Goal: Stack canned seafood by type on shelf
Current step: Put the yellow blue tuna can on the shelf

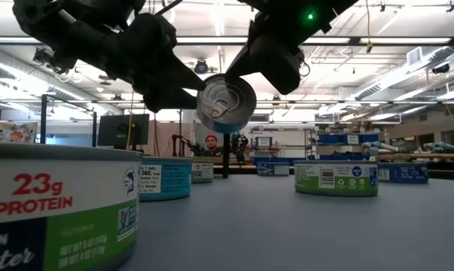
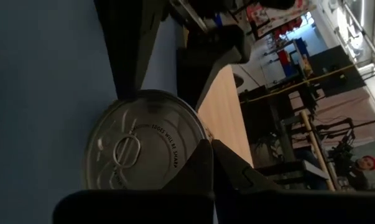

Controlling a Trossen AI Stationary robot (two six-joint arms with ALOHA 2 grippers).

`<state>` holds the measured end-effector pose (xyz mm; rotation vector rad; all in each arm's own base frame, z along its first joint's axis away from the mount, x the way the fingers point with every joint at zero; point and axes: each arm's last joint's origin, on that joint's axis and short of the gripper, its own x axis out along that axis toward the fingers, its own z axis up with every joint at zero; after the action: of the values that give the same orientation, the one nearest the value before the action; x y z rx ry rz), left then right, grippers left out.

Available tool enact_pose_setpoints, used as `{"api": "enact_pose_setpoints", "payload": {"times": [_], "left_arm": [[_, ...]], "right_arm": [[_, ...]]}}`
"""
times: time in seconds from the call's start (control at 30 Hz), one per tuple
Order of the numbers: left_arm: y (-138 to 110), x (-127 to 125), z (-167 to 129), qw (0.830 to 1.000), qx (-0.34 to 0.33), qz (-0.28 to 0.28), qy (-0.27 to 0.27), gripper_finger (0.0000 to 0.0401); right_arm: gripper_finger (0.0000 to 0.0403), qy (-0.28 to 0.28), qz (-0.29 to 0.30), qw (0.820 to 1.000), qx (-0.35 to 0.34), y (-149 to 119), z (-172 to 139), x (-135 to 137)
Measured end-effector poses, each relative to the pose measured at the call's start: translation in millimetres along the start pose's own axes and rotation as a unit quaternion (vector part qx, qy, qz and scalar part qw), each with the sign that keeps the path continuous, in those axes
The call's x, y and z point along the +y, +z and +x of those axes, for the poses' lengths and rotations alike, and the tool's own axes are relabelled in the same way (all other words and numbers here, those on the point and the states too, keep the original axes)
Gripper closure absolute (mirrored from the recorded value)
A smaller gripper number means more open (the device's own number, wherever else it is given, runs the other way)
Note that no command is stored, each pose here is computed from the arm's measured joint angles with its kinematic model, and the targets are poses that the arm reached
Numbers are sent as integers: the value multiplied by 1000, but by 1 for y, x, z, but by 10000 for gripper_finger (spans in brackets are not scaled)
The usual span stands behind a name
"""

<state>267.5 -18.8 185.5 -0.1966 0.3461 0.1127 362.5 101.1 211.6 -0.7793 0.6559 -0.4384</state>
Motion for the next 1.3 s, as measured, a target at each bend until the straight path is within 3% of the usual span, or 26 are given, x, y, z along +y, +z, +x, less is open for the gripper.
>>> {"api": "enact_pose_setpoints", "payload": {"times": [0.1,0.47,0.9,1.17,1.3], "left_arm": [[2,-2,0,1000,-9,-4,-26,67],[4,-3,0,999,-16,-13,-40,80],[6,-3,0,999,-22,-15,-42,172],[6,-2,0,999,-27,-16,-38,250],[7,1,0,999,-28,-19,-34,252]], "right_arm": [[403,-3,5,1000,-7,2,0,-1],[403,-2,-1,1000,-15,4,0,-1],[403,-4,2,1000,-29,7,0,-3],[403,-3,3,1000,-31,8,-1,-3],[399,-5,4,1000,-30,8,0,-3]]}}
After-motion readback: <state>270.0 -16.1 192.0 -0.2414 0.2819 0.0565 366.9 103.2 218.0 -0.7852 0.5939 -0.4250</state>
